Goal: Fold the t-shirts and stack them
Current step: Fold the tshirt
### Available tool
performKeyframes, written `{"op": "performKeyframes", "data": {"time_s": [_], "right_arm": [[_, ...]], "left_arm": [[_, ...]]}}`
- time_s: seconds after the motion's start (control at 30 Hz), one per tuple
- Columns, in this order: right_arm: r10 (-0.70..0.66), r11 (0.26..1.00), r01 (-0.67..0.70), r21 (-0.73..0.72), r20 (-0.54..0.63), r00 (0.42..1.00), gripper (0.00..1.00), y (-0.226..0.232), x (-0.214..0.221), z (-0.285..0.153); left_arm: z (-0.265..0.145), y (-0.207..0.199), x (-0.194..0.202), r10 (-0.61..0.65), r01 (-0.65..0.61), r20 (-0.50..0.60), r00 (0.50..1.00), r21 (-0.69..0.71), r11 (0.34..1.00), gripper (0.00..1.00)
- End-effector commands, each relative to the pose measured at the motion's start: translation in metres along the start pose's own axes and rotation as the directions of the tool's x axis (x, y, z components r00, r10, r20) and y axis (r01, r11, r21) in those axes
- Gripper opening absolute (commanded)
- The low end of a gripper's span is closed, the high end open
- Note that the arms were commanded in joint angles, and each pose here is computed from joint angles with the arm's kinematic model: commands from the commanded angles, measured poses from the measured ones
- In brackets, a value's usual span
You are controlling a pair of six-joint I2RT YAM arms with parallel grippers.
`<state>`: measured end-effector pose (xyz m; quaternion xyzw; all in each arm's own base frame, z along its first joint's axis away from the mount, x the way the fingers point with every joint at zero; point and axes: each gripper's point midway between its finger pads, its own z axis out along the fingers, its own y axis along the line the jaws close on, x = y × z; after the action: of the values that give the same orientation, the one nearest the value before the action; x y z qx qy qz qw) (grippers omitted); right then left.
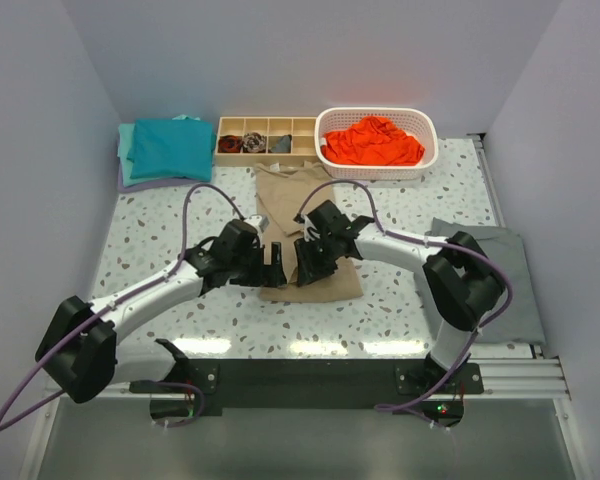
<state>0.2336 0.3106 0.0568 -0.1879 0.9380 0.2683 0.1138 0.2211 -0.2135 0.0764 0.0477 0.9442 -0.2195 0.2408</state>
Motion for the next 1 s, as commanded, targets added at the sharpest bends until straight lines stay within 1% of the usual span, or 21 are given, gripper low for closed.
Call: {"op": "performKeyframes", "data": {"time_s": [0.0, 0.17, 0.4, 0.57, 0.67, 0.77, 0.87, 0.97], "right_arm": [[0.005, 1.0, -0.004, -0.029, 0.016, 1.0, 0.35, 0.006, -0.01, 0.014], [-0.027, 0.999, 0.026, 0.025, 0.028, 0.999, 0.35, -0.002, -0.023, 0.023], [-0.077, 0.995, 0.071, 0.076, 0.091, 0.993, 0.35, -0.002, -0.068, 0.027], [-0.071, 0.989, 0.056, 0.136, 0.114, 0.991, 0.35, -0.019, -0.087, 0.036], [-0.064, 0.981, 0.034, 0.189, 0.156, 0.986, 0.35, -0.039, -0.105, 0.037], [-0.063, 0.975, 0.021, 0.219, 0.187, 0.98, 0.35, -0.053, -0.123, 0.031], [-0.087, 0.972, 0.034, 0.231, 0.221, 0.971, 0.36, -0.053, -0.138, 0.014], [-0.12, 0.97, 0.058, 0.237, 0.256, 0.959, 0.43, -0.045, -0.143, -0.007]], "left_arm": [[-0.012, -0.011, -0.027, 0.004, -0.006, 0.1, 0.995, 0.016, 1.0, 0.91], [-0.012, -0.012, -0.03, 0.004, -0.006, 0.108, 0.994, 0.015, 1.0, 0.91], [-0.014, -0.014, -0.039, 0.011, -0.012, 0.132, 0.991, 0.007, 1.0, 0.91], [-0.015, -0.014, -0.044, 0.015, -0.015, 0.147, 0.989, -0.002, 1.0, 0.91], [-0.016, -0.015, -0.048, 0.023, -0.023, 0.158, 0.987, -0.004, 1.0, 0.91], [-0.013, -0.015, -0.05, 0.035, -0.035, 0.155, 0.987, -0.006, 0.999, 0.91], [-0.008, -0.012, -0.046, 0.067, -0.066, 0.135, 0.989, -0.017, 0.998, 0.92], [-0.002, -0.003, -0.037, 0.088, -0.084, 0.105, 0.991, -0.042, 0.996, 0.92]]}}
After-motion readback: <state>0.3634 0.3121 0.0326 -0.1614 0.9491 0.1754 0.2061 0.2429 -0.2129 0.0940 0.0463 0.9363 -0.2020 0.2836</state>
